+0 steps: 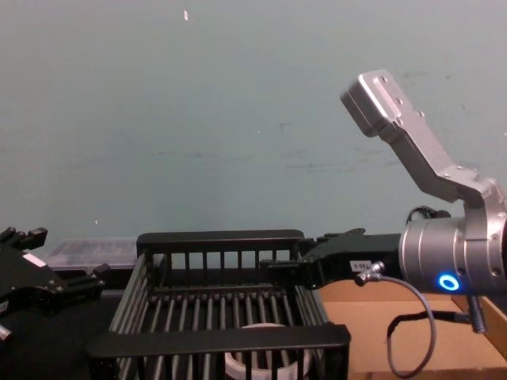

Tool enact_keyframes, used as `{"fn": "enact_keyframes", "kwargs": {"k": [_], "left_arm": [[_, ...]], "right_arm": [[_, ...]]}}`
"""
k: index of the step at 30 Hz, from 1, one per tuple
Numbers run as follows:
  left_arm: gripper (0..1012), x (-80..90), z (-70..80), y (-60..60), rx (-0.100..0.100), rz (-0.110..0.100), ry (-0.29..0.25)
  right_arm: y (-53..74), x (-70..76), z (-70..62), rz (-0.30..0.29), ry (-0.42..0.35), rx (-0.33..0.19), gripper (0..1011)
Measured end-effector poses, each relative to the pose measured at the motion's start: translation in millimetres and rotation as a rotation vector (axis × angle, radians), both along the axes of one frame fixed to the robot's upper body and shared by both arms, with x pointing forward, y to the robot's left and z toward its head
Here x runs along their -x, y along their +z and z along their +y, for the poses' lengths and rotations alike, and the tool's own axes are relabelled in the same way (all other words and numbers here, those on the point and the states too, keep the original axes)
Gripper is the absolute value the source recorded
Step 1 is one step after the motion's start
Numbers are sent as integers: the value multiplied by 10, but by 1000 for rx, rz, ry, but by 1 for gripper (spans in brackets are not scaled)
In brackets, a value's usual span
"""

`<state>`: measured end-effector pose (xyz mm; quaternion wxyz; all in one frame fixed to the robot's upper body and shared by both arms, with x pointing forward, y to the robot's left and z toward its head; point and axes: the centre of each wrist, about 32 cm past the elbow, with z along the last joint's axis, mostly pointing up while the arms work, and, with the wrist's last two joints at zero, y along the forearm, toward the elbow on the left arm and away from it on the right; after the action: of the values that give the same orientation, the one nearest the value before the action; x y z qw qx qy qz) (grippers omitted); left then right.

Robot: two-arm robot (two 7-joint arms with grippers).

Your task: Pick up the white tape and place it into the black box , Pick up the silver tape and place it into the brown box.

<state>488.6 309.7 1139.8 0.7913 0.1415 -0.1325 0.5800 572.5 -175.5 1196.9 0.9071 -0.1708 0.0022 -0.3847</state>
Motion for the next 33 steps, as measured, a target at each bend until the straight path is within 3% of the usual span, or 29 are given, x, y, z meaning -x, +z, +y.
{"fn": "enact_keyframes", "kwargs": {"k": [6, 12, 23, 33], "left_arm": [[1001, 0, 0, 0, 0, 0, 0], [1001, 0, 0, 0, 0, 0, 0], [1001, 0, 0, 0, 0, 0, 0], [1001, 0, 0, 0, 0, 0, 0]], "right_arm": [[-1, 2, -1, 1, 0, 0, 874], [7, 18, -10, -5, -3, -2, 1000], [90, 208, -271, -24, -24, -7, 1002], [177, 611, -723, 2, -3, 11, 1002]]}}
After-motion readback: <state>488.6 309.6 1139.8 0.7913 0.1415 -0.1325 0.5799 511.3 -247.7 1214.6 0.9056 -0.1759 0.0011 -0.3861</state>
